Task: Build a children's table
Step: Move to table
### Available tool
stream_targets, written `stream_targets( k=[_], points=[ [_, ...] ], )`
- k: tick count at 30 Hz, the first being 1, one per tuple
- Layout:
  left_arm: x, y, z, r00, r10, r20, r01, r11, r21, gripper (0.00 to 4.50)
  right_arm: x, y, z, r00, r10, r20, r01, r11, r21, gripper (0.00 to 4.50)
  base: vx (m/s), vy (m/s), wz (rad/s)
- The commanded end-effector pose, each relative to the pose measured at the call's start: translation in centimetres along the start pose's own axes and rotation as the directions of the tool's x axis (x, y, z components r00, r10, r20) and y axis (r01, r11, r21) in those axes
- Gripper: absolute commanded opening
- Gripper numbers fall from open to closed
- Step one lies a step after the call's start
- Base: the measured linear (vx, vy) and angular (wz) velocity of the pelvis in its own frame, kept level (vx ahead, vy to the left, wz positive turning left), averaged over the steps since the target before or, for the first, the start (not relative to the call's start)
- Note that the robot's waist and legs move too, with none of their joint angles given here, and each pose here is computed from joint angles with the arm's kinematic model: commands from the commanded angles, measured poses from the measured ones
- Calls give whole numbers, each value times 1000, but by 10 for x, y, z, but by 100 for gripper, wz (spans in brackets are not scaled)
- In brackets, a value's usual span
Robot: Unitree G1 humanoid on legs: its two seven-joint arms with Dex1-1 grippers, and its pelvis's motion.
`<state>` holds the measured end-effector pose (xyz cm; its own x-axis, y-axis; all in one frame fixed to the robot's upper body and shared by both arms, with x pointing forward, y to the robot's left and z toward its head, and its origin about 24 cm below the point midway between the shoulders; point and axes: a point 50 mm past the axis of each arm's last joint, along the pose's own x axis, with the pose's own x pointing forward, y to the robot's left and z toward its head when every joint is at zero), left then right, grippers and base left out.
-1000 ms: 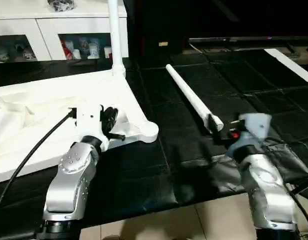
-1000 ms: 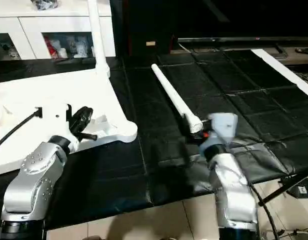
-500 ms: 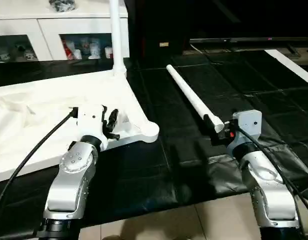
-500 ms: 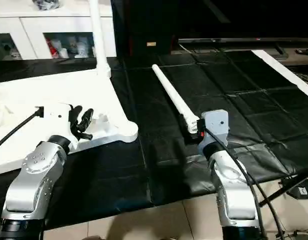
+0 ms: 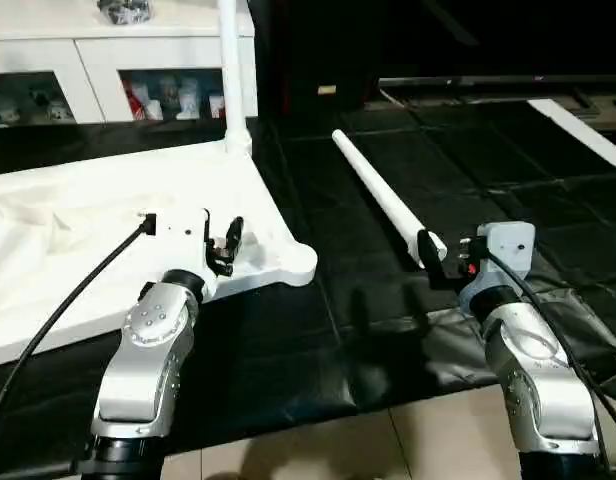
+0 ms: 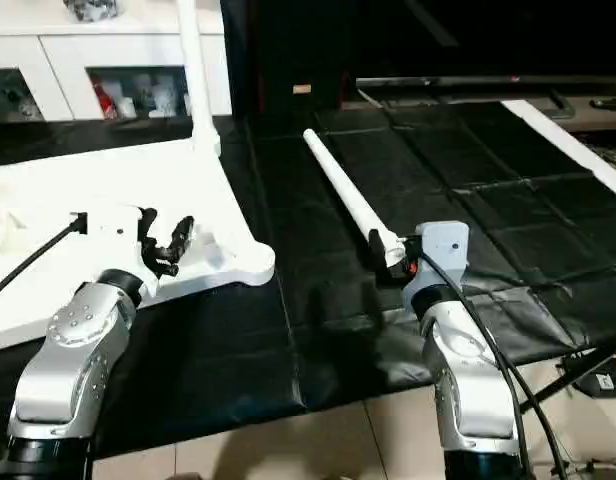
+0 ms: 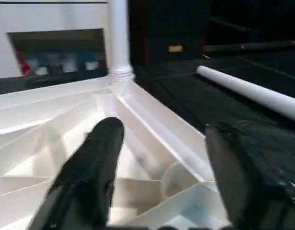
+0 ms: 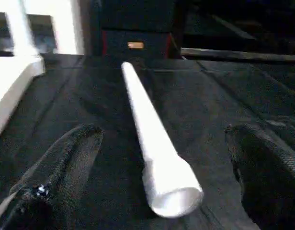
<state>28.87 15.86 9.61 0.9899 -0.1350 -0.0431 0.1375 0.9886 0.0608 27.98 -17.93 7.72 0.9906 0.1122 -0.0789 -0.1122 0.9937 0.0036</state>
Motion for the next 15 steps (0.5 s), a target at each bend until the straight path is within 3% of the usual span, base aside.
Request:
stream_targets(
  k=[1, 4, 5, 9, 11, 15],
  points=[
    [1, -1, 2, 1000, -7, 4, 7, 1000, 3, 340, 2, 3, 2, 999, 32, 4, -32, 999, -6, 450, 39, 0, 54],
    [1, -1, 2, 1000, -7, 4, 7, 1000, 3, 369, 2, 4, 3, 999, 46, 6, -46, 999, -16, 450, 52, -1, 55],
    [1, -1, 2, 1000, -6, 4, 6, 1000, 3, 369, 2, 6, 5, 998, 66, 24, -64, 996, -61, 450, 74, 1, 63],
    [1, -1, 2, 1000, -4, 6, 4, 1000, 0, 403, 3, 9, 9, 993, 96, 64, -93, 994, -57, 450, 94, 12, 66],
    [0, -2, 3, 1000, -7, 10, 7, 1000, -2, 406, 4, 4, 13, 996, 48, 79, -46, 999, -25, 450, 163, 19, 63],
    [-1, -3, 4, 1000, -13, 21, 13, 1000, -22, 413, 5, 1, 9, 998, 58, 4, -57, 998, -20, 450, 180, -10, 24]
  ],
)
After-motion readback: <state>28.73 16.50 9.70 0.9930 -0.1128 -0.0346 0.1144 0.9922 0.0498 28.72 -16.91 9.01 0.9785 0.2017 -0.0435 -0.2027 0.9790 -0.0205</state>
